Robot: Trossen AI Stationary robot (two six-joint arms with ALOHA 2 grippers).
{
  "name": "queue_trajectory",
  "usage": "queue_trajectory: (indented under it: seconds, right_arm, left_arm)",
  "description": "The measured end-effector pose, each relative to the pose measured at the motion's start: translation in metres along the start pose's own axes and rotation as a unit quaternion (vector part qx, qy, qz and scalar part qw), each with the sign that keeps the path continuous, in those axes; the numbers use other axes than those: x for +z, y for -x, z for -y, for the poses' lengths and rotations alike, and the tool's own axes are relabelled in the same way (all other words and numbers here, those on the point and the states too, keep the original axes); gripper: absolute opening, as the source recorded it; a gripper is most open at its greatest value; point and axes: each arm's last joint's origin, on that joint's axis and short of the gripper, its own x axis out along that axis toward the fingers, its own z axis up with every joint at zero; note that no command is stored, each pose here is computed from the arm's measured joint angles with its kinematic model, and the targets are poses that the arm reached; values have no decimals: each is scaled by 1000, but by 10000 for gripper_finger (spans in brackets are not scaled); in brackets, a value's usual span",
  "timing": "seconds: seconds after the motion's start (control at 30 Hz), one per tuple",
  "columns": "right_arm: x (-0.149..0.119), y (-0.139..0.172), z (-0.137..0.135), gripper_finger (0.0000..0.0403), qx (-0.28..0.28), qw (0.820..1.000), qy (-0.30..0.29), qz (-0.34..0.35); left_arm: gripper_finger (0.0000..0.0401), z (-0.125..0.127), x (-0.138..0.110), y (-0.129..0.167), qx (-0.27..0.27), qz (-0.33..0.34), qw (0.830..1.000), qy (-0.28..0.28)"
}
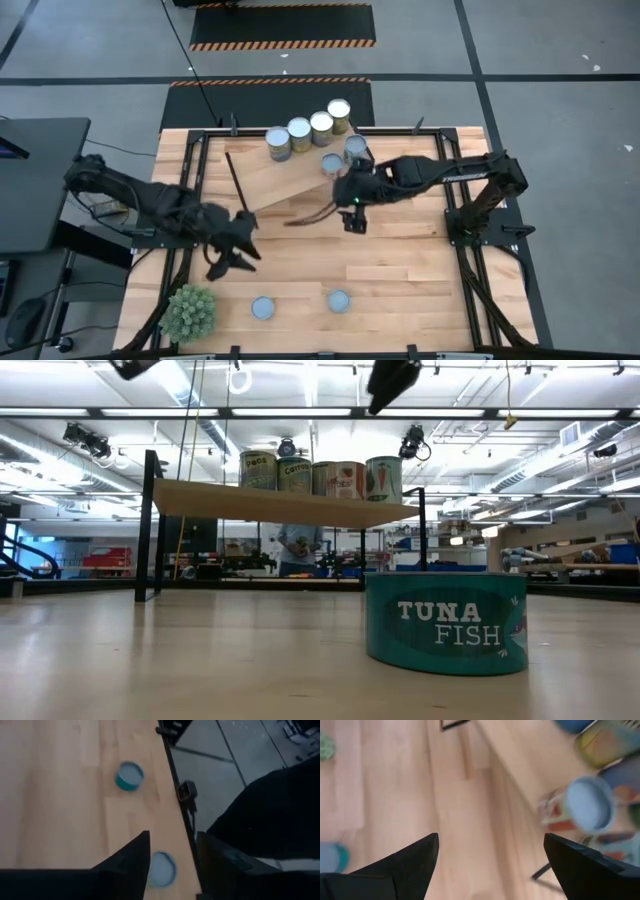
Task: Pick and place cans onto a shelf
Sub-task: Put the small canned peas on the shelf
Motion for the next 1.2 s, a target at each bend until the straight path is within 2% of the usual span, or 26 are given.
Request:
queue_trajectory:
  seconds: [0.23,0.33,0.43,0.6,0.77,0.83,0.9,1.03,1.2]
  right_arm:
    - [-16,16,-35,368,21,998,-45,-30]
    - [-22,23,-51,368,32,998,-40,-28]
    - [-26,29,-64,368,22,999,-31,-12]
    - [-32,36,-80,368,24,998,-55,-3]
    - [-37,41,-90,368,12,998,-56,12]
    - [-38,42,-92,368,6,998,-65,16]
    - [-39,42,-93,368,5,998,-60,17]
    - [-40,43,-93,368,4,998,-56,14]
    - [-40,43,-93,368,0,998,-66,12]
  left_arm:
    - [229,30,-18,-40,-32,-62,996,57]
    - [254,45,-20,-54,-40,-86,994,58]
    - [261,58,-18,-64,-35,-98,994,46]
    - [258,76,-16,-76,11,-112,993,38]
    - [245,90,-23,-86,54,-136,989,-4]
    - [244,94,-29,-93,56,-141,988,-3]
    - [247,95,-36,-100,81,-146,986,11]
    - [271,86,-51,-115,157,-181,971,22]
    - [324,79,-65,-138,195,-212,958,-16]
